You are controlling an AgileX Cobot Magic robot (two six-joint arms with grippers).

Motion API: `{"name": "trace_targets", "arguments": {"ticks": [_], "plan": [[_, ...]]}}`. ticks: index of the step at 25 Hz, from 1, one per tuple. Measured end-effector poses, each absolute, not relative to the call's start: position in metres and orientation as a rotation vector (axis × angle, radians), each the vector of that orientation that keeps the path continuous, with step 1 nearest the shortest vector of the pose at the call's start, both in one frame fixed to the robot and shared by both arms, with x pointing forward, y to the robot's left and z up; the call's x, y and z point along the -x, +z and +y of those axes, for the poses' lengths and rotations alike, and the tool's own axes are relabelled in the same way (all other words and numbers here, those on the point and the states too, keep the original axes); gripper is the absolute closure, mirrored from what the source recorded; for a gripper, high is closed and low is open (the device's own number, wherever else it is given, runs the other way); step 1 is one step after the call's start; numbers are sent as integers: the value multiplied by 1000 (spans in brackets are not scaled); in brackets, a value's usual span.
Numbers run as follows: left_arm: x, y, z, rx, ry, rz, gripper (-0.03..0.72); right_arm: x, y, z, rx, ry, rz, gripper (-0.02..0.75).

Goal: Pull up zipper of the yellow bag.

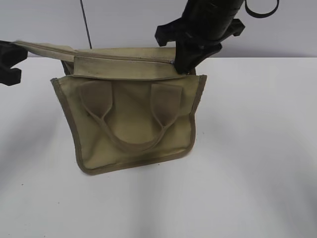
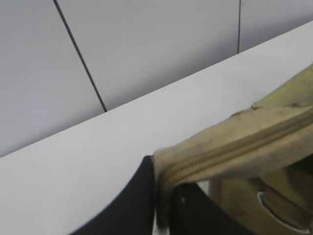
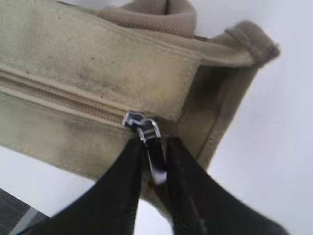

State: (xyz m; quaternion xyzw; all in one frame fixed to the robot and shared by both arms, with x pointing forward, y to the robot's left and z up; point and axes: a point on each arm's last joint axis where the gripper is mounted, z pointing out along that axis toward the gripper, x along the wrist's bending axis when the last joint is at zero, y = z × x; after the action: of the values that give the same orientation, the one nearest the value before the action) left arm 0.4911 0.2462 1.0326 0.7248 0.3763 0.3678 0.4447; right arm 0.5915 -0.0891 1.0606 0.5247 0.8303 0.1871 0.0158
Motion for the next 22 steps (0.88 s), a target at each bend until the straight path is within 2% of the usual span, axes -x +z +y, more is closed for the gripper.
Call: {"name": "trace_targets", "arguments": {"ticks": [1, 3, 6, 8, 10, 13, 18, 22], "plan": [[-491, 1031, 248, -1796, 913, 970, 636, -591, 1062, -90, -1626, 577, 2581, 598], [-492, 1028, 255, -1790, 913, 1083, 517, -591, 1066, -95, -1593, 556, 2580, 428], [-490, 1019, 265, -1779, 891, 1299, 258, -587, 1078, -99, -1542, 589, 2576, 189], [-486, 1010, 268, -1792, 845, 1477, 172, -583, 1089, -101, -1514, 628, 2561, 130], [-478, 1002, 266, -1827, 782, 1622, 151, -578, 1100, -103, -1490, 666, 2544, 123], [-462, 990, 255, -1972, 674, 1744, 180, -570, 1116, -107, -1449, 708, 2528, 138], [-436, 981, 236, -2251, 455, 1732, 225, -548, 1144, -120, -1400, 706, 2534, 143], [-415, 989, 234, -2302, 332, 1757, 228, -526, 1169, -135, -1352, 731, 2487, 143]]}}
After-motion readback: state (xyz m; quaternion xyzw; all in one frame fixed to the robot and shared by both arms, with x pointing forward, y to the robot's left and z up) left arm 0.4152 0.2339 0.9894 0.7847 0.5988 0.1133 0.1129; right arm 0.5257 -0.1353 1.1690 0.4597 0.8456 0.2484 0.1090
